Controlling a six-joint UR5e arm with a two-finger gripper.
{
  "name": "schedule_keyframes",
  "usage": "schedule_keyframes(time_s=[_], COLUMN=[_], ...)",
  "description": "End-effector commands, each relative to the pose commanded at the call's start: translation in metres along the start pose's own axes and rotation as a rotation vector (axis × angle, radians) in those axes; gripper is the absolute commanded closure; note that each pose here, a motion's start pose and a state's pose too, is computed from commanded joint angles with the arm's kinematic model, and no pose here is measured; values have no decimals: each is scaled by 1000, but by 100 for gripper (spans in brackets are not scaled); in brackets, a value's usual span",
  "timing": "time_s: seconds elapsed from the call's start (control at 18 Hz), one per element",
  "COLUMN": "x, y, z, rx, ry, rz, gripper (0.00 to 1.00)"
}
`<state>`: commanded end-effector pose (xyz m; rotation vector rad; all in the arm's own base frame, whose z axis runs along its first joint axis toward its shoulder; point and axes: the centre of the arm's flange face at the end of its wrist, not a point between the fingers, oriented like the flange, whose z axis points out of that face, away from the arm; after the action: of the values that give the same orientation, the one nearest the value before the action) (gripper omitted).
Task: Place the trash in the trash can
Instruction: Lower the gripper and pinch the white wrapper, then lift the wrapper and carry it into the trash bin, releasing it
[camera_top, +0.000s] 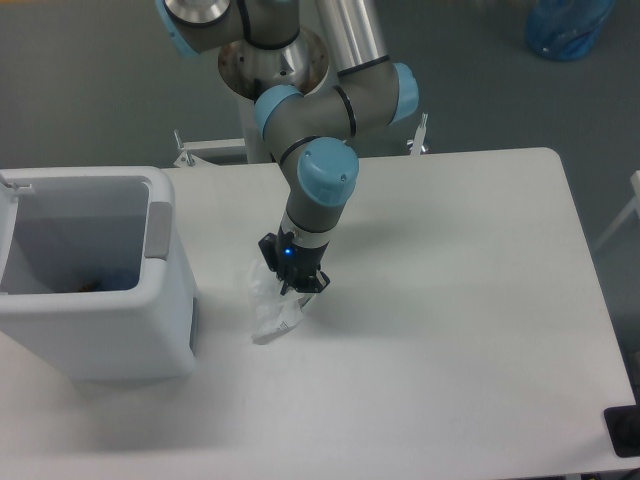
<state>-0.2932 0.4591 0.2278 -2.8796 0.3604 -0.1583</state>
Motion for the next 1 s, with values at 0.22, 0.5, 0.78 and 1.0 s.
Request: schedule_keyframes(time_s=[0.22,0.5,0.78,1.0], x=[3,-18,-34,-37], y=[-15,-58,-72,-89], z=[-44,-136,-186,-225], rx=[77,308,457,560], ry=[-58,-121,-121,-114], rz=[15,-94,-158,-188], gripper=[100,100,100,100])
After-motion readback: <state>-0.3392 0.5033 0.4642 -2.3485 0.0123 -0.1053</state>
